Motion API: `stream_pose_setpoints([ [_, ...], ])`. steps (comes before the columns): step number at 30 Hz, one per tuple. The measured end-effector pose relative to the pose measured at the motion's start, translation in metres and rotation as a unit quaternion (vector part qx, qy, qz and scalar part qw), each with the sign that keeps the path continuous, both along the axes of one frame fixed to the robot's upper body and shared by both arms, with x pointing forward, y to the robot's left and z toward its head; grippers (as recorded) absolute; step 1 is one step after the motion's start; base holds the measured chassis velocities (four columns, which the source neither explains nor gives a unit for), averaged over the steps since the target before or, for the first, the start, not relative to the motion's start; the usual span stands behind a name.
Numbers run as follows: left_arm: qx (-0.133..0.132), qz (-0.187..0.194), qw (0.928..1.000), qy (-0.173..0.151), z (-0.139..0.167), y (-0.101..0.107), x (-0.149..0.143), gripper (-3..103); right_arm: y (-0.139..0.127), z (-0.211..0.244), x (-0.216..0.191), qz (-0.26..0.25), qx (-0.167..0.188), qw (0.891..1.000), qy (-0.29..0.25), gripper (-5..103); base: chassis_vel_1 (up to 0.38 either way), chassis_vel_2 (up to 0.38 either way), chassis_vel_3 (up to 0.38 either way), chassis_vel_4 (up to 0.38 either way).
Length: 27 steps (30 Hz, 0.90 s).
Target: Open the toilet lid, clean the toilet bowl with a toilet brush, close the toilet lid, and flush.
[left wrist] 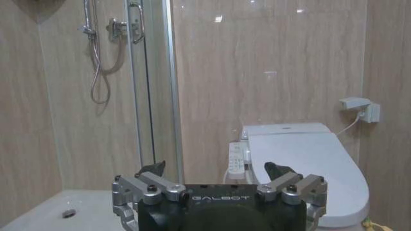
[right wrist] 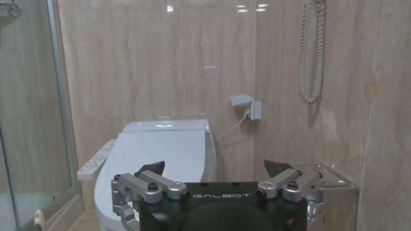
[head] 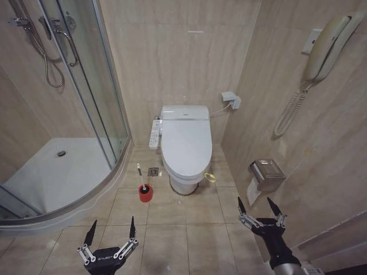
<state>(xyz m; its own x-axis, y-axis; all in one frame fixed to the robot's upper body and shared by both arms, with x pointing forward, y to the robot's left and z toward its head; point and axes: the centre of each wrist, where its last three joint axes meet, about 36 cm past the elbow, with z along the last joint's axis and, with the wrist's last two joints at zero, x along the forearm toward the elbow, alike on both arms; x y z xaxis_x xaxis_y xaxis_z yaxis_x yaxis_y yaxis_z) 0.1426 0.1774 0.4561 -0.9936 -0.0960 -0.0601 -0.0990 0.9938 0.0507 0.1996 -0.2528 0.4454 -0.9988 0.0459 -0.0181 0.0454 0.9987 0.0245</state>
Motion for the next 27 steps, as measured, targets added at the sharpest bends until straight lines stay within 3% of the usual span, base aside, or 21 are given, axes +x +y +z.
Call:
stream_pose_setpoints([
  [27, 0.0, 0.0, 1.0, 0.0, 0.0, 0.0, 0.0, 100, 0.003, 0.0043, -0.0006, 0.018, 0.003, 1.0, 0.011, 100, 0.0, 0.0, 0.0, 0.0],
])
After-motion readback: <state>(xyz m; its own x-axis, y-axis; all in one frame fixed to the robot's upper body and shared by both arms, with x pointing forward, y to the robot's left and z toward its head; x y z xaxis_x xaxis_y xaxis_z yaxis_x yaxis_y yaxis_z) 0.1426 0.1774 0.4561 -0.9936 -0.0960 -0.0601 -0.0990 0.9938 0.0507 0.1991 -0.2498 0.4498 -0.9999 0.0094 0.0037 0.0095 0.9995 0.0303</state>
